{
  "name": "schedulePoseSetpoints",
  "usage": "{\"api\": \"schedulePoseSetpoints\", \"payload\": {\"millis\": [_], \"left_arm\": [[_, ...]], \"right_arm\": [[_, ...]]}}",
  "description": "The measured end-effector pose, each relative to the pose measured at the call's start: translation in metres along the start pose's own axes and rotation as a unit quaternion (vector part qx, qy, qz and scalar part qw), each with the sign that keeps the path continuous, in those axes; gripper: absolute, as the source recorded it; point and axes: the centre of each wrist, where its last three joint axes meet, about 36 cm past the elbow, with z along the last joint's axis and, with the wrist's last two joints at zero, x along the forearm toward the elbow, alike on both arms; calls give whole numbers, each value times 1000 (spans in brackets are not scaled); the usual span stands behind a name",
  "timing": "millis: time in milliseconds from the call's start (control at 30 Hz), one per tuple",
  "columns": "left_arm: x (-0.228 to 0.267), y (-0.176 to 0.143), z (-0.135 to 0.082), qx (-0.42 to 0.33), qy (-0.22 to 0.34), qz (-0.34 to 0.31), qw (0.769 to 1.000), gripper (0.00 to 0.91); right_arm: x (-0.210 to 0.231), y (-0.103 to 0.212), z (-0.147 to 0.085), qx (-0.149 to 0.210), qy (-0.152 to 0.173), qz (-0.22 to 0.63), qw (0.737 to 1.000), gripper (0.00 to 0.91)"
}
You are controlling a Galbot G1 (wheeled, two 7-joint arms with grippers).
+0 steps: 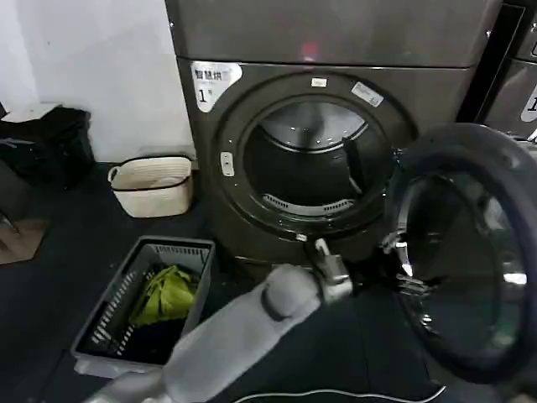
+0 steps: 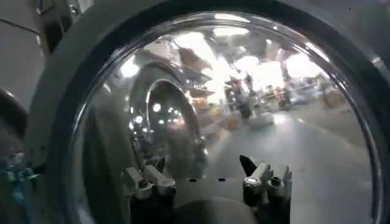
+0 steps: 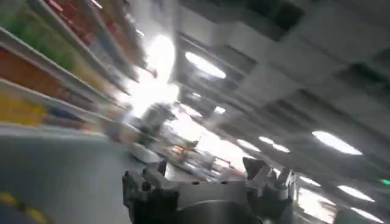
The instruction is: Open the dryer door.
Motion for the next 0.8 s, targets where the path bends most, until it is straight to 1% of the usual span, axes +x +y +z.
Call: {"api": "schedulePoseSetpoints", "payload": {"millis": [100, 233, 367, 433, 600, 800], "left_arm": [[-17, -1, 1, 3, -5, 5, 1000, 907], [-35, 2, 4, 6, -4, 3, 1000, 907], [-52, 4, 9, 17, -1, -6, 1000, 907], [-50, 12, 15, 17, 9, -15, 1000, 907], [-48, 22, 23, 16, 36, -35, 999, 907], [-48, 19, 19, 32, 84, -63, 994, 907]], "right_arm": [[-2, -6, -2, -2, -5, 18, 1000, 907], [-2, -11, -10, -7, -26, 32, 999, 907], [-2, -11, -13, -9, -37, 38, 999, 907], [-2, -11, -14, -10, -40, 39, 998, 907], [-1, -9, -18, -12, -46, 37, 998, 907], [0, -6, -22, -15, -50, 34, 998, 907]]}}
